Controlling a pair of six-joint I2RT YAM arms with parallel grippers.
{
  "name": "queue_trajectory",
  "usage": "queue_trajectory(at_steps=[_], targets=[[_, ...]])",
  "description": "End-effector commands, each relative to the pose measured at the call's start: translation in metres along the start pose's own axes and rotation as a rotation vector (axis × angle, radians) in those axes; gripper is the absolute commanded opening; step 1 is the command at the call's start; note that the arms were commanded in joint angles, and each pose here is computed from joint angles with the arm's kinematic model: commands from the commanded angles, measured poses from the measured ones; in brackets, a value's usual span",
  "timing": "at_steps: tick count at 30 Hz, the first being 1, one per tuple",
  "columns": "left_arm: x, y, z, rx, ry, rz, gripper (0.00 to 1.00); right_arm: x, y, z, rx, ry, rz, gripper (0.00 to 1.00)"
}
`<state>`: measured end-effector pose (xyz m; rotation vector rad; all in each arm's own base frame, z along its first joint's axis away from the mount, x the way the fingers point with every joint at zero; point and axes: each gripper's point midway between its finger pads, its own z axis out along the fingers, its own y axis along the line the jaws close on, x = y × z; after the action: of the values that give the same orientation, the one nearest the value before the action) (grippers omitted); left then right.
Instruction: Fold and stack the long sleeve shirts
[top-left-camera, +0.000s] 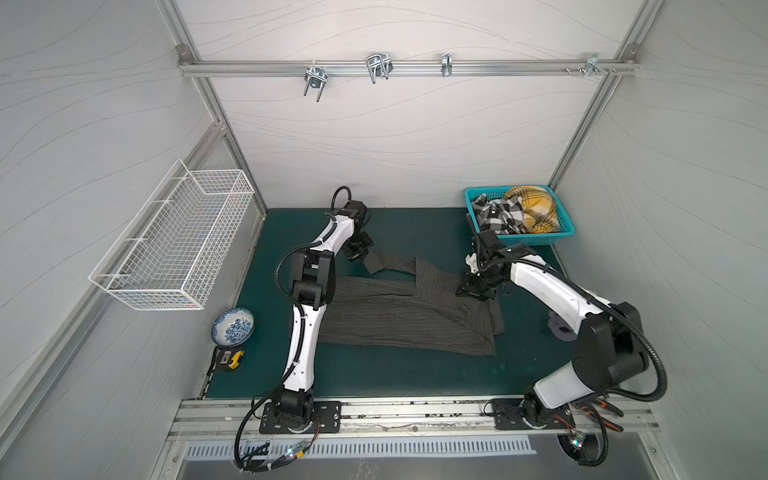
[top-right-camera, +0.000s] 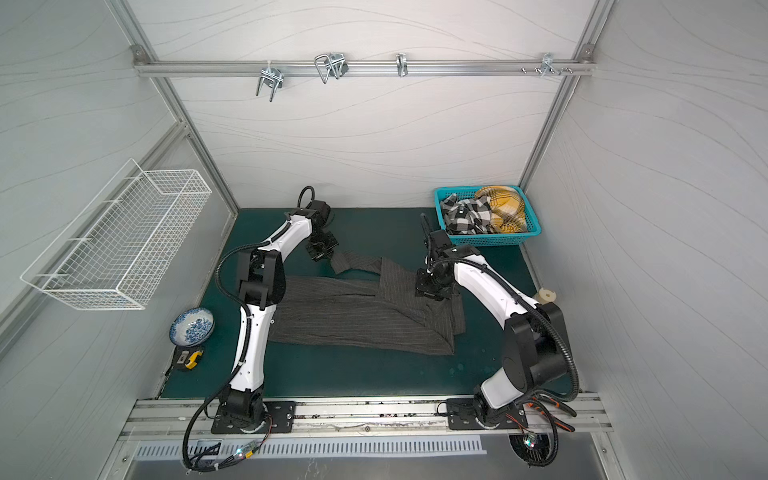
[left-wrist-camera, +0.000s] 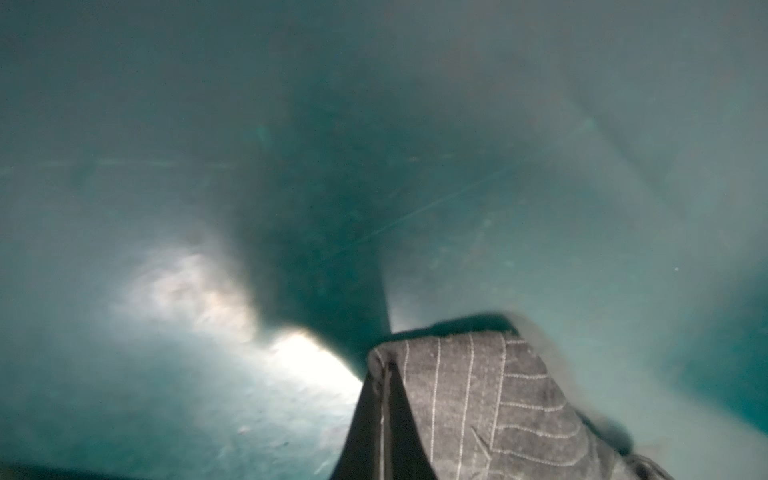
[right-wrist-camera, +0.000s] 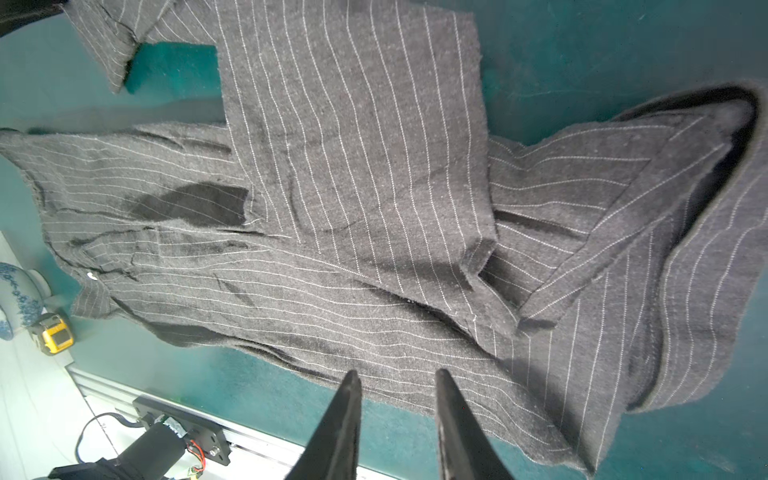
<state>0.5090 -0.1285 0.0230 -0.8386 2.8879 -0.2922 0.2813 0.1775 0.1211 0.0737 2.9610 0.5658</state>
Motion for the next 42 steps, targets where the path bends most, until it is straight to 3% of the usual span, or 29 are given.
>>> queue_trajectory(at_steps=[1, 6, 10, 15, 20, 24, 28, 36, 42], targets=[[-0.018, -0.035, -0.020, 0.136, -0.061, 0.023, 0.00, -0.006, 0.006, -0.018, -0.027, -0.030, 0.012, 0.31], [-0.043, -0.101, -0.137, 0.435, -0.265, 0.079, 0.00, -0.013, 0.011, -0.028, -0.042, -0.056, 0.009, 0.31], [-0.030, -0.126, -0.228, 0.604, -0.387, 0.190, 0.00, -0.018, 0.013, -0.034, -0.064, -0.077, 0.029, 0.30], [0.010, -0.116, -0.267, 0.720, -0.406, 0.325, 0.00, -0.021, 0.018, -0.038, -0.096, -0.093, 0.034, 0.30], [0.051, -0.078, -0.243, 0.703, -0.396, 0.443, 0.00, -0.021, 0.025, -0.039, -0.134, -0.097, 0.036, 0.30], [0.070, -0.032, -0.206, 0.574, -0.366, 0.396, 0.00, -0.015, 0.031, -0.035, -0.141, -0.087, 0.007, 0.30], [0.097, 0.004, -0.171, 0.498, -0.262, 0.328, 0.00, 0.000, 0.031, -0.021, -0.114, -0.057, -0.027, 0.30], [0.135, 0.039, -0.170, 0.543, -0.269, 0.312, 0.00, 0.013, 0.034, -0.001, -0.146, -0.015, -0.033, 0.34], [0.156, 0.060, -0.159, 0.538, -0.258, 0.340, 0.00, 0.001, 0.088, 0.004, -0.219, -0.004, -0.165, 0.46]])
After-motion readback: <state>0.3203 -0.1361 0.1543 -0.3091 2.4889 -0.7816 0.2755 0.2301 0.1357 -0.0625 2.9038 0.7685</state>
